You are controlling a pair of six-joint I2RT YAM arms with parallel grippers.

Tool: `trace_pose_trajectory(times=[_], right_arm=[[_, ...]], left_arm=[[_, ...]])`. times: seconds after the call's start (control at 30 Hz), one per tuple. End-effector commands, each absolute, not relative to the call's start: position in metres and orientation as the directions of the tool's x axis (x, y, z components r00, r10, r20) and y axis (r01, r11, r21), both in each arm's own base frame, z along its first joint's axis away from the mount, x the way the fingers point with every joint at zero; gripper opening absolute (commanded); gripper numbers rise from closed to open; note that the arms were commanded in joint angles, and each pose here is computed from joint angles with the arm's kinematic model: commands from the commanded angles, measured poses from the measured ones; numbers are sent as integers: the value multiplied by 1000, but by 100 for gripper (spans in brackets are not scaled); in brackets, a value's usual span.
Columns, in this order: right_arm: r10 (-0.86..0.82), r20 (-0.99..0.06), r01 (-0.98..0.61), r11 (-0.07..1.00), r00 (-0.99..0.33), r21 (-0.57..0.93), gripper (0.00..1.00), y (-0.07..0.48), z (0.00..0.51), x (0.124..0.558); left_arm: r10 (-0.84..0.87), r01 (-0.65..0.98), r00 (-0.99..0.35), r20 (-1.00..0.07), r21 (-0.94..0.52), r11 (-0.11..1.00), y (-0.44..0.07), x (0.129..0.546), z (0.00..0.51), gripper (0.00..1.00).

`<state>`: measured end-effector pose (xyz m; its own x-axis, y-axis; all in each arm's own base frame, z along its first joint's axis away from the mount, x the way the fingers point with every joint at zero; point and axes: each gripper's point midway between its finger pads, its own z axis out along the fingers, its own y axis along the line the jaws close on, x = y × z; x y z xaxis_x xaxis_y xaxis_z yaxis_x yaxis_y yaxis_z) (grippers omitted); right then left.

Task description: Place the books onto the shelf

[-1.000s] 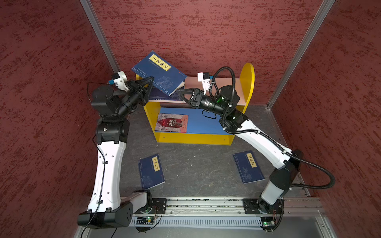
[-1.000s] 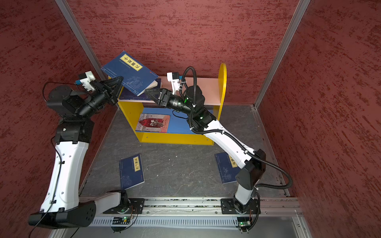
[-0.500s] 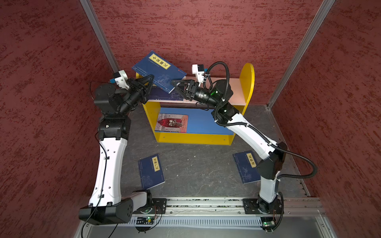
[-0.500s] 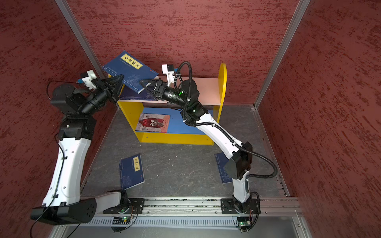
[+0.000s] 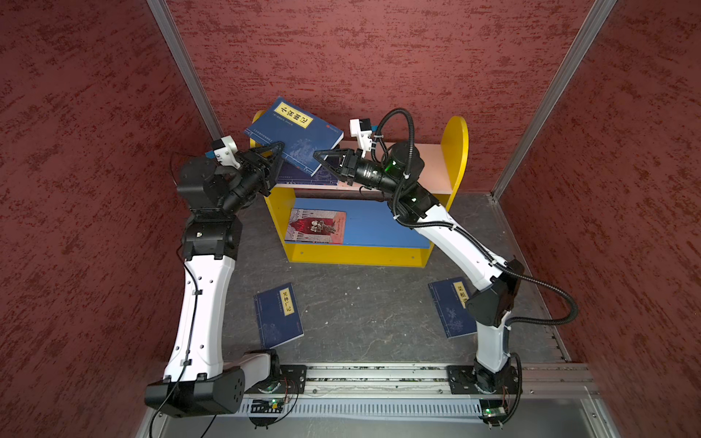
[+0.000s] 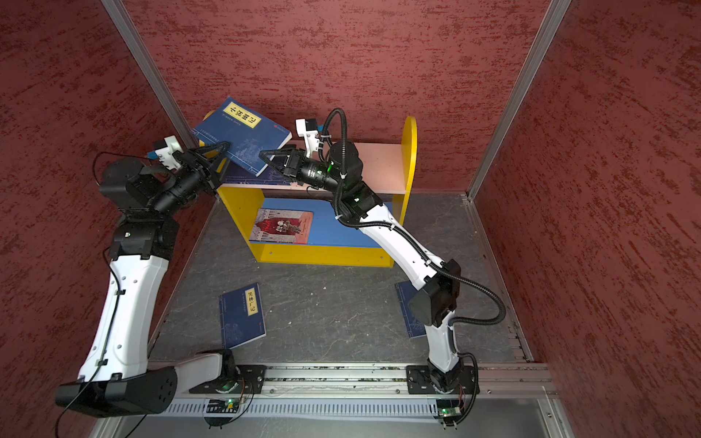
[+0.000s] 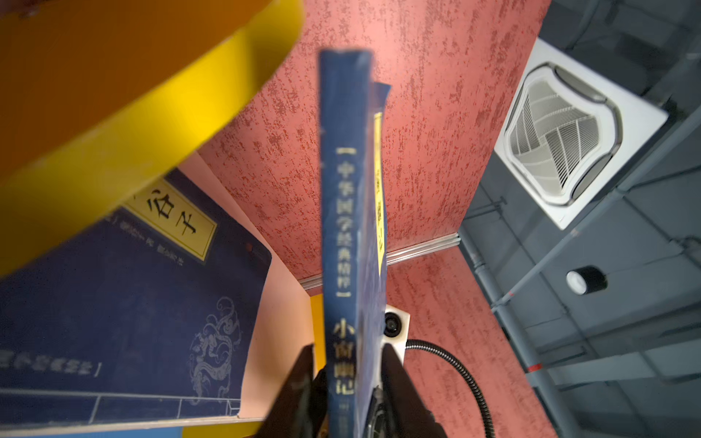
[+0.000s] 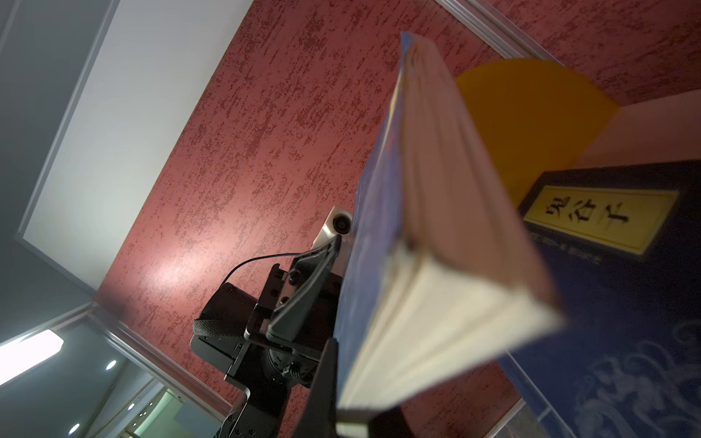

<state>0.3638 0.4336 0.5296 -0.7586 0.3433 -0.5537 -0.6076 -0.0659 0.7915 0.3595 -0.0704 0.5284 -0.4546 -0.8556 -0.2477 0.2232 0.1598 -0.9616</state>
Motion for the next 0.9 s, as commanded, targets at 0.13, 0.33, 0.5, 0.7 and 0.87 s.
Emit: trace_pose_trajectory(times=[0.13, 0.33, 0.5, 0.7, 0.87], right_arm=[[345, -593, -637, -19, -728, 771, 0, 407, 548, 359], [298, -581, -595, 50, -757, 802, 0, 391, 533, 363], [258, -580, -577, 94, -773, 811, 0, 383, 525, 361], [187, -553, -549, 80, -812, 832, 0, 385, 519, 358], [138, -518, -515, 60, -844, 855, 0, 393, 512, 359]], left_arm=[[-845, 235, -444, -297, -949, 210, -68, 340, 530, 62], [-831, 234, -407, -379, -923, 306, -58, 329, 529, 67], [-838, 227, -380, -391, -918, 325, -50, 325, 527, 68], [-840, 232, -377, -390, -918, 322, -48, 327, 527, 68], [-840, 241, -379, -389, -918, 316, -48, 328, 529, 69]])
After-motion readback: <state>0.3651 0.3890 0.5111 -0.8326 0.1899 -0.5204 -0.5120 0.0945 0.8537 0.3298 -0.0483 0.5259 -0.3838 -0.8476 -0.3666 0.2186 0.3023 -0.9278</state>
